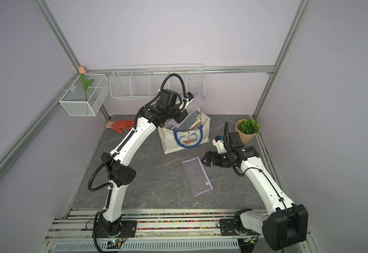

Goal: Put the pencil pouch into the canvas bag
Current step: Place the pencil pouch in the canvas bag.

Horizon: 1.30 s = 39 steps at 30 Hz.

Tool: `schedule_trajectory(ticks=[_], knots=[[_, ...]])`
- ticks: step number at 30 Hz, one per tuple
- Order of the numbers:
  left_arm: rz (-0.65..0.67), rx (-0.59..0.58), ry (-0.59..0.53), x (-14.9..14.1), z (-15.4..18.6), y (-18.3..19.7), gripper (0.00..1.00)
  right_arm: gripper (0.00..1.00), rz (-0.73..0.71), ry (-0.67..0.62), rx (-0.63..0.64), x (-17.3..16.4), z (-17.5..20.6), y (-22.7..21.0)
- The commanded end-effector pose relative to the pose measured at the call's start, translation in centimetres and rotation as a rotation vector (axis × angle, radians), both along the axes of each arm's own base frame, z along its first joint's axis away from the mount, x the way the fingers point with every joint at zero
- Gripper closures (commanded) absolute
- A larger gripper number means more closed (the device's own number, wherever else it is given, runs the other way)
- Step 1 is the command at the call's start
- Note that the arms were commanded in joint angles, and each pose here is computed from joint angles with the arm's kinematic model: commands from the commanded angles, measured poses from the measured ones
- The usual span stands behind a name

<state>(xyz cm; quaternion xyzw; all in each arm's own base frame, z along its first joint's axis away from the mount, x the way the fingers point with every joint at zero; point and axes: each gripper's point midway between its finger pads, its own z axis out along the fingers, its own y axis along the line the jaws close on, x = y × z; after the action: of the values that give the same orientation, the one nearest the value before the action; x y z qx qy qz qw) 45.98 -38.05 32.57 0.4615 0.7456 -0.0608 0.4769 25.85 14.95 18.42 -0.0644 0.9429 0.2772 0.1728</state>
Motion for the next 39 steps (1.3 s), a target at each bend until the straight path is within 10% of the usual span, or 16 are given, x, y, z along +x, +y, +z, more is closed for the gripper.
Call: schedule_trajectory(ticks=[1, 35, 39], knots=[[-0.034, 0.014, 0.039, -0.3, -1.3, 0.7, 1.0, 0.0, 0.005, -0.01, -0.017, 0.4, 0.2, -0.3], [0.084, 0.042, 0.149, 5.3, -9.3, 2.6, 0.99, 0.03, -0.015, -0.012, -0.021, 1.4, 0.4, -0.2], [0.116, -0.003, 0.065, 5.5, -5.1, 3.3, 0.6, 0.03, -0.013, -0.022, -0.025, 1.4, 0.6, -0.3]])
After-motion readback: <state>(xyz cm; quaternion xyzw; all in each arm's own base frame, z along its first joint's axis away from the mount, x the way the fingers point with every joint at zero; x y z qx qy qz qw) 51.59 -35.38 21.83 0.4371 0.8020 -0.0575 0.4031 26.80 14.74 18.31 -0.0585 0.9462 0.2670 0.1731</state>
